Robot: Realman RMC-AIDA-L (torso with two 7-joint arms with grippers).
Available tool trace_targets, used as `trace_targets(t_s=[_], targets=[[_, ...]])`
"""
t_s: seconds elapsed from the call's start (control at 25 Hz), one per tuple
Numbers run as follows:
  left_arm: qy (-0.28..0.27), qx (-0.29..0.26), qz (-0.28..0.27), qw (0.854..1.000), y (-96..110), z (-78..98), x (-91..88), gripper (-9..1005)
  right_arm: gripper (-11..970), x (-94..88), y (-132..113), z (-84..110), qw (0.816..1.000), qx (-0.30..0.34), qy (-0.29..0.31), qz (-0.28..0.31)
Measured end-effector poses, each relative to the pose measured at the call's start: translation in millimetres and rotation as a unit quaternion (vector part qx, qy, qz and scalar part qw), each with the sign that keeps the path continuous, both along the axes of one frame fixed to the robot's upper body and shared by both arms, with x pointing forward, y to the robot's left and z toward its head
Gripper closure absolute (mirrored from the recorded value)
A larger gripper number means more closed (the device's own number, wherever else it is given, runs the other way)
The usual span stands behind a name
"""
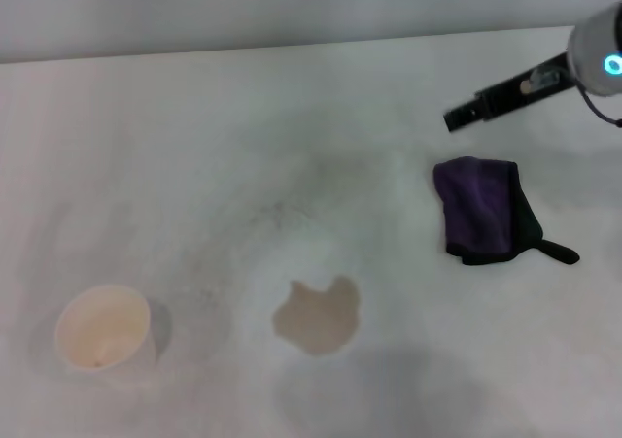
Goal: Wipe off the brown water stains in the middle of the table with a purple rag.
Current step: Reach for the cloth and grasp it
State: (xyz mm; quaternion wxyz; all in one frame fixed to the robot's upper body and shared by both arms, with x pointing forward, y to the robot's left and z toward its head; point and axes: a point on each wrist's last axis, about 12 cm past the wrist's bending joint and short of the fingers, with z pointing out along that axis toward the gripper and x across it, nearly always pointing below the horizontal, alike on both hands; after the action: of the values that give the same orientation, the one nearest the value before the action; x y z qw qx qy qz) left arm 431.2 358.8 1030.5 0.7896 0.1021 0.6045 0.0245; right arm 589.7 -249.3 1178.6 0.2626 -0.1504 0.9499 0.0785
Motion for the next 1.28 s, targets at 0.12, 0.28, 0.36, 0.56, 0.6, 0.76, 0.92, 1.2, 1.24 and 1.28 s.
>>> trace_targets(t_s=[0.12, 0.28, 0.36, 0.56, 0.6, 0.76, 0.92, 1.2, 1.24, 1.28], targets=[[-0.002, 0.002, 0.003, 1.0, 2.6, 1.5, 1.7, 119, 91, -4.1, 17.1, -3.1, 0.998, -0.05, 0.038, -0.003], [-0.004, 0.012, 0.007, 1.0, 4.8, 2.7, 3.5, 119, 90, -10.6, 35.8, -14.9, 0.995, -0.064, 0.072, 0.003], [-0.005, 0.014, 0.009, 1.0, 6.4, 3.5, 5.2, 120, 90, -12.2, 39.9, -23.8, 0.994, -0.071, 0.088, 0.006], [-0.012, 0.019, 0.009, 1.0, 8.9, 6.8, 7.1, 117, 90, -11.2, 43.1, -42.6, 0.992, -0.078, 0.102, 0.007], [-0.013, 0.019, 0.008, 1.0, 8.9, 7.0, 7.1, 116, 90, -10.6, 43.0, -45.0, 0.992, -0.079, 0.102, 0.006], [-0.012, 0.02, 0.006, 1.0, 8.2, 6.9, 7.5, 117, 90, -7.7, 38.3, -54.0, 0.991, -0.084, 0.106, 0.001], [-0.011, 0.021, 0.006, 1.0, 6.8, 5.9, 6.5, 118, 91, -4.7, 33.9, -61.0, 0.989, -0.096, 0.113, -0.001], [-0.008, 0.02, 0.01, 1.0, 6.1, 3.8, 3.1, 119, 121, 0.3, 31.3, -64.0, 0.987, -0.11, 0.117, 0.002], [-0.007, 0.019, 0.01, 1.0, 5.8, 3.3, 2.4, 119, 131, 1.0, 31.6, -64.5, 0.987, -0.112, 0.118, 0.004], [-0.006, 0.02, 0.011, 1.0, 5.5, 2.9, 1.9, 119, 141, 1.4, 31.5, -65.1, 0.987, -0.113, 0.118, 0.005]])
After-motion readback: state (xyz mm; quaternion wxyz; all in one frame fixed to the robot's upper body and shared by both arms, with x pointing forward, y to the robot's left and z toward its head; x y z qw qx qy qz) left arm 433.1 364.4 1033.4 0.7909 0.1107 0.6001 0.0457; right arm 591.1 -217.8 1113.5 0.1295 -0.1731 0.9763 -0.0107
